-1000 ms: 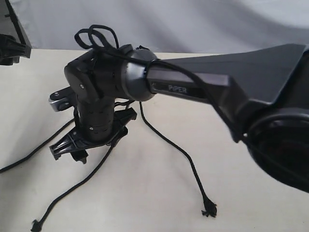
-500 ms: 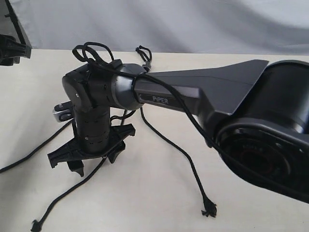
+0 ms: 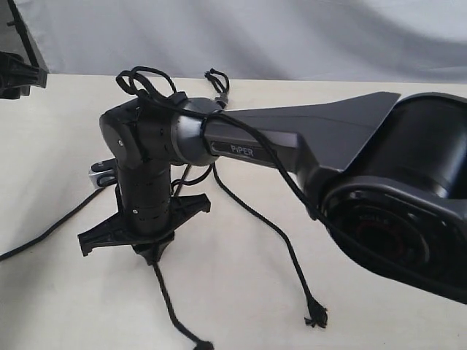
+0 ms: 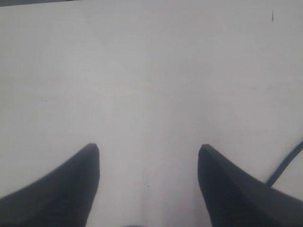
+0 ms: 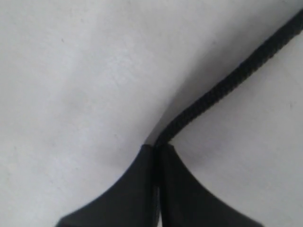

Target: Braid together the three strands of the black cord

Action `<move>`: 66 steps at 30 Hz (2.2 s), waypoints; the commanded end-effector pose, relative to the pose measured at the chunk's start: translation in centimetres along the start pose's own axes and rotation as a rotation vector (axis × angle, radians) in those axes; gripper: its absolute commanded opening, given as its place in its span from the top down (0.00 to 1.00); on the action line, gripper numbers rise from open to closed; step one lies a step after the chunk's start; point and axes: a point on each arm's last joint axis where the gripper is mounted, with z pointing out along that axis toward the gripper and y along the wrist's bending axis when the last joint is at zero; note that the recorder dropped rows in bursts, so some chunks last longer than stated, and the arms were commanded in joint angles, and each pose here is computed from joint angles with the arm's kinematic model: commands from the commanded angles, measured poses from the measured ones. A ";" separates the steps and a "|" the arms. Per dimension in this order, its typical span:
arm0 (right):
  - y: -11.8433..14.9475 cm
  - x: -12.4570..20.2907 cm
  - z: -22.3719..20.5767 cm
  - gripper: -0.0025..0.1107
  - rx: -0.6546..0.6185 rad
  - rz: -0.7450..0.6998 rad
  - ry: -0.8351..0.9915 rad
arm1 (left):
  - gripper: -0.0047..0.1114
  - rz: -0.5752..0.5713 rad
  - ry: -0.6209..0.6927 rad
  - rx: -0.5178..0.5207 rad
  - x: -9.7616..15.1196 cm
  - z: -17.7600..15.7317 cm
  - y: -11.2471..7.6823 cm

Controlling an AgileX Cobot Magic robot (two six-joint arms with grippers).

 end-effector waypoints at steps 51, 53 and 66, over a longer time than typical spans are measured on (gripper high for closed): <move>-22.3 -2.2 -11.1 0.98 0.287 0.085 -0.115 | 0.46 -0.028 -0.033 0.012 -0.2 -0.3 0.0; -22.7 -1.8 -12.8 0.98 0.315 0.087 -0.150 | 0.46 -0.044 -0.027 0.019 -0.1 -0.3 -0.1; -31.0 -1.7 -6.2 0.98 0.399 0.200 0.016 | 0.46 -0.046 -0.042 0.027 0.1 -0.1 -0.2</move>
